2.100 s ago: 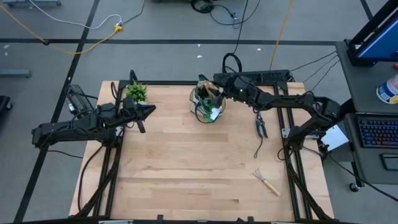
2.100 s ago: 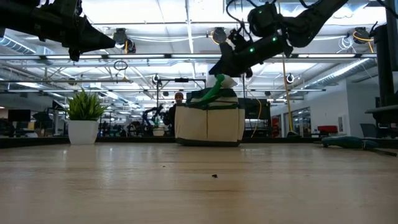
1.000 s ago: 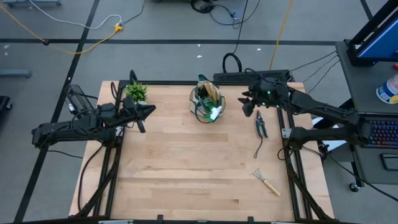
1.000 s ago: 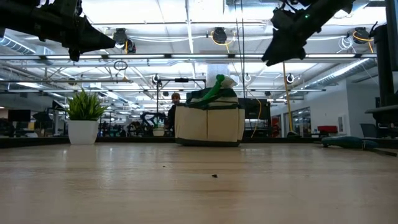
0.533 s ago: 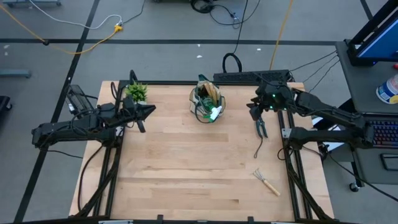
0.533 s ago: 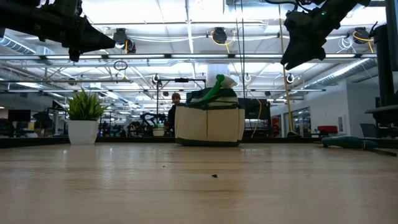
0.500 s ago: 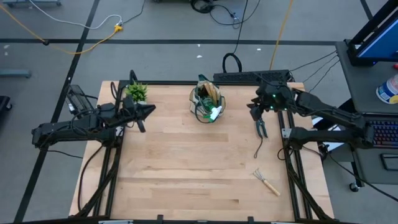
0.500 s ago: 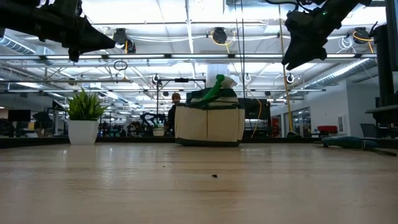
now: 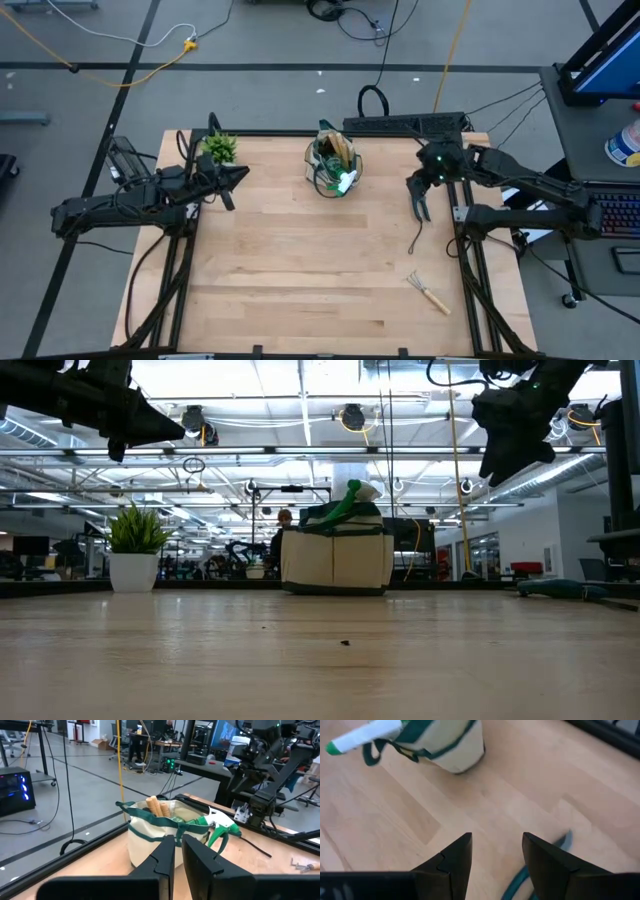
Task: Pick & Place Garden tools in Gardening bag
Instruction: Put the green shear scissors into the gardening bag
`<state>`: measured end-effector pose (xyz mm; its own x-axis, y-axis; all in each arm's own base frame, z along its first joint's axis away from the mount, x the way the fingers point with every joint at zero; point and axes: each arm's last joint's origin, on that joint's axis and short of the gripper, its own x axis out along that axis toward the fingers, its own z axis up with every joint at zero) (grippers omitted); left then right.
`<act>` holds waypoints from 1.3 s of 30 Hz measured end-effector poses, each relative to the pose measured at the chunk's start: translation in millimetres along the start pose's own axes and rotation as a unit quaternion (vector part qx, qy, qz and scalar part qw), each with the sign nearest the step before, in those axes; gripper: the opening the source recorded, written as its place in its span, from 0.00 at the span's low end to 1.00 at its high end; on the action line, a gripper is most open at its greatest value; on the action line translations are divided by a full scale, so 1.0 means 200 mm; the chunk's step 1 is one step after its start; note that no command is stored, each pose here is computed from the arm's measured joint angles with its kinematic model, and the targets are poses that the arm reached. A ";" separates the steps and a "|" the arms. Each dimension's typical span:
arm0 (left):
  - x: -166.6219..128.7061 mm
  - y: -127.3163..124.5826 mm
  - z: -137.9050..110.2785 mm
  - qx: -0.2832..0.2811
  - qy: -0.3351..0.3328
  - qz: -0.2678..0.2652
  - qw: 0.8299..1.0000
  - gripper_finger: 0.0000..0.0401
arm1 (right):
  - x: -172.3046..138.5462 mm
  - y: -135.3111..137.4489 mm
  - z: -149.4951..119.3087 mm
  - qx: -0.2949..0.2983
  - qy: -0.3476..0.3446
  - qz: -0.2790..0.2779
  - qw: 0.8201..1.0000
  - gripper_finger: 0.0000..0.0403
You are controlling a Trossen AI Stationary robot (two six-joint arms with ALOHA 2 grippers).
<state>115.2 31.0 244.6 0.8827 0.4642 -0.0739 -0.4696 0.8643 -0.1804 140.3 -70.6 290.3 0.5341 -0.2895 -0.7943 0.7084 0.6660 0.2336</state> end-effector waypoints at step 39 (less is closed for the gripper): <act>0.00 0.00 0.00 0.012 -0.003 0.017 1.000 0.25 | 0.01 -0.04 -0.08 -0.198 0.103 -0.038 0.974 0.41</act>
<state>114.8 31.8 244.5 0.8663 0.4940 -0.0746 -0.4994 0.8525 -0.1542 127.6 -65.2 278.1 0.3551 -0.2311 -0.9058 0.4862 0.8733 -0.0322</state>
